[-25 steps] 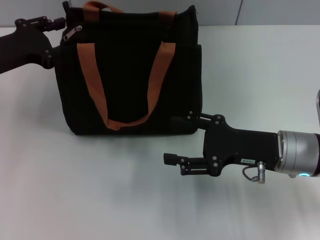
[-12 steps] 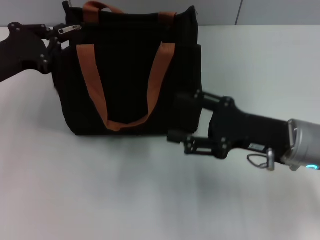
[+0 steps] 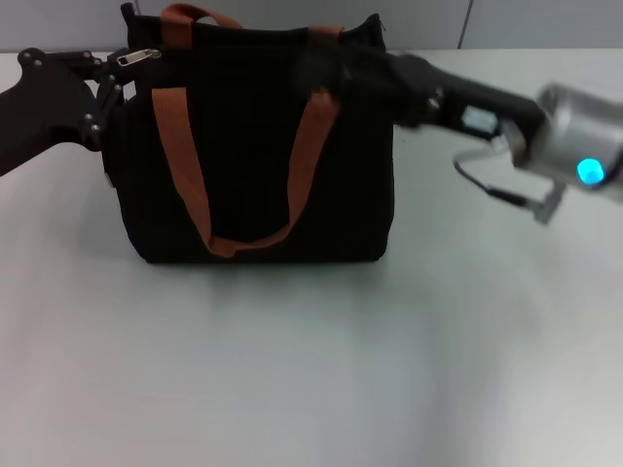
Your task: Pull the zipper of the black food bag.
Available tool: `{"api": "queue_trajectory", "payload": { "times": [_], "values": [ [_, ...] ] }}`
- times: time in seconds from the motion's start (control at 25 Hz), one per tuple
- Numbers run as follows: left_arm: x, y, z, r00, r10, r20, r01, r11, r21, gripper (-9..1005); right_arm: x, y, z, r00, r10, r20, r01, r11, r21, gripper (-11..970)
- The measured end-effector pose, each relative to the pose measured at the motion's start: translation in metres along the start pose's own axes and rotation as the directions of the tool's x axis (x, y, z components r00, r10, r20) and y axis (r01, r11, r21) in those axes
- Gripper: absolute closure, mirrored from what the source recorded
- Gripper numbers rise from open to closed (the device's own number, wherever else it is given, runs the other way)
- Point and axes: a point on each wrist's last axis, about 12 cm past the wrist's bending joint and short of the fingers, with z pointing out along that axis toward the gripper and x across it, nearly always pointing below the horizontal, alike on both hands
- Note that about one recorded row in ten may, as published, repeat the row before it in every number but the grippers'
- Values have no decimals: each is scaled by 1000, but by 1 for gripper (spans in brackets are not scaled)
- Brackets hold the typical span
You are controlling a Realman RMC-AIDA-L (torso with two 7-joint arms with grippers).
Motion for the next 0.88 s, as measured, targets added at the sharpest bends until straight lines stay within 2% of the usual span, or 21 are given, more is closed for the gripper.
{"api": "queue_trajectory", "payload": {
  "times": [0.24,0.44,0.6,0.88],
  "values": [
    [-1,-3,-1,999,22,43,-22,1000,-9,960,-32,-13,49,978,162,-134,-155,986,60,188],
    [-3,-3,-2,998,31,57,-31,1000,-7,955,-47,-21,79,944,260,-205,-231,960,156,192],
    [-3,-4,1,997,47,61,-46,999,-5,951,-51,-24,95,915,313,-255,-260,940,222,194],
    [-2,-3,3,996,71,56,-71,997,-9,944,-54,-27,106,891,368,-267,-294,914,280,200]
  ]
}}
